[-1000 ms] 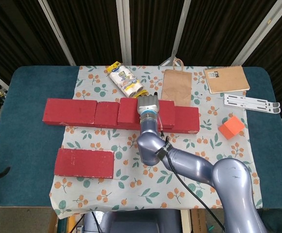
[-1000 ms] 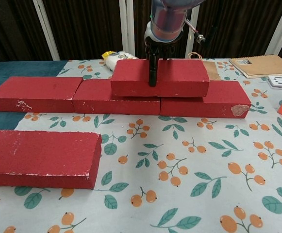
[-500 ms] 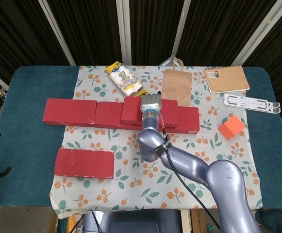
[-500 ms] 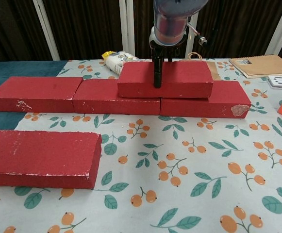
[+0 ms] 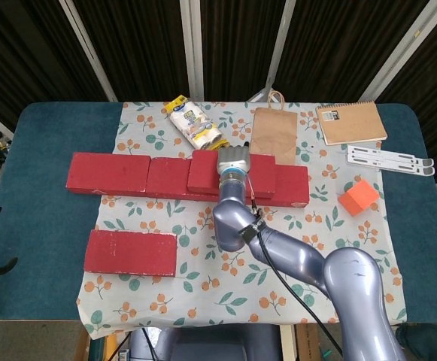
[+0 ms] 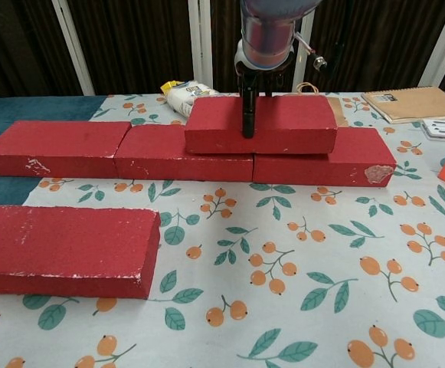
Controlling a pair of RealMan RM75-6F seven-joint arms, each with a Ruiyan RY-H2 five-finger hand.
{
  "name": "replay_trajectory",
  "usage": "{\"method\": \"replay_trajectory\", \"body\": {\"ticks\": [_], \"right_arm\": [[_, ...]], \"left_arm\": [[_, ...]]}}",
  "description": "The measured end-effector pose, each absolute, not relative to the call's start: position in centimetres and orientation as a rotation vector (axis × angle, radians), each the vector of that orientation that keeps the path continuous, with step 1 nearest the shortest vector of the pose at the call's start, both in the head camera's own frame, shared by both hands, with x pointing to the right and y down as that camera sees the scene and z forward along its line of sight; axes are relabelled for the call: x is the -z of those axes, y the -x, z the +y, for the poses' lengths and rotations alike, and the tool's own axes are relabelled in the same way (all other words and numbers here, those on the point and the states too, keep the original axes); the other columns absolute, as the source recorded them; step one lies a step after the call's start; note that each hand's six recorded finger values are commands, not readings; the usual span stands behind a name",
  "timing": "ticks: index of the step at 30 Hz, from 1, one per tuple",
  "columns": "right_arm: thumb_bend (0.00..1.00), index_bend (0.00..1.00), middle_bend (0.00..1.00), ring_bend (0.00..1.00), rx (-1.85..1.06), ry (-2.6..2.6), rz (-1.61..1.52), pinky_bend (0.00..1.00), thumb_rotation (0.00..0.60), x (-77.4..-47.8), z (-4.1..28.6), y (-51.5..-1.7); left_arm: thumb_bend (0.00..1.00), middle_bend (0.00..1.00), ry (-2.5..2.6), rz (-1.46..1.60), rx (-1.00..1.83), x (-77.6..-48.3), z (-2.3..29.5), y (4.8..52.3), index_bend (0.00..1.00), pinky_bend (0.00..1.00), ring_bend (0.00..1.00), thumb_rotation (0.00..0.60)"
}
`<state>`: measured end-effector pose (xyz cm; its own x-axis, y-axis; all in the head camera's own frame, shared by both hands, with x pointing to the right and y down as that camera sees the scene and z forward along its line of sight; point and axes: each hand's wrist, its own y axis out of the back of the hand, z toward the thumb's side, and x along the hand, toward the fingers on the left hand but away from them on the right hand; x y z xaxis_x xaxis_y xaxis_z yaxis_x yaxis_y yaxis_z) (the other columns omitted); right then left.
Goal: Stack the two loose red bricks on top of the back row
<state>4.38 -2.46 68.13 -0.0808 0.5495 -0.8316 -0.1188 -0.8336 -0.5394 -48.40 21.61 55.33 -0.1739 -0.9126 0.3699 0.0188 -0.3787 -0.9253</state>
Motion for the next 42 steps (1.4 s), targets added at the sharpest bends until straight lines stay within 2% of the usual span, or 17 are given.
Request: {"method": "replay_trajectory", "body": {"ticks": [20, 35, 42], "right_arm": [[0.19, 0.33, 0.26, 0.23, -1.979, 1.77, -0.456, 0.0, 0.6, -69.5, -1.8, -4.9], [0.19, 0.17, 0.21, 0.15, -1.996, 1.782, -0.438, 0.0, 0.6, -69.6, -1.6, -4.9], [0.19, 0.06, 0.15, 0.1, -2.005, 1.786, -0.43, 0.0, 0.6, -69.5, -1.5, -4.8]], "left_arm": [[0.11, 0.0, 1.351, 1.077, 1.65, -55.4, 21.6, 48.4, 0.12, 0.12, 0.0, 0.6], [0.11, 0.0, 1.347, 1.074, 1.656, -55.6, 21.6, 48.3, 0.12, 0.12, 0.0, 0.6], [0.11, 0.0, 1.344, 1.074, 1.658, -55.6, 21.5, 48.4, 0.12, 0.12, 0.0, 0.6]]}}
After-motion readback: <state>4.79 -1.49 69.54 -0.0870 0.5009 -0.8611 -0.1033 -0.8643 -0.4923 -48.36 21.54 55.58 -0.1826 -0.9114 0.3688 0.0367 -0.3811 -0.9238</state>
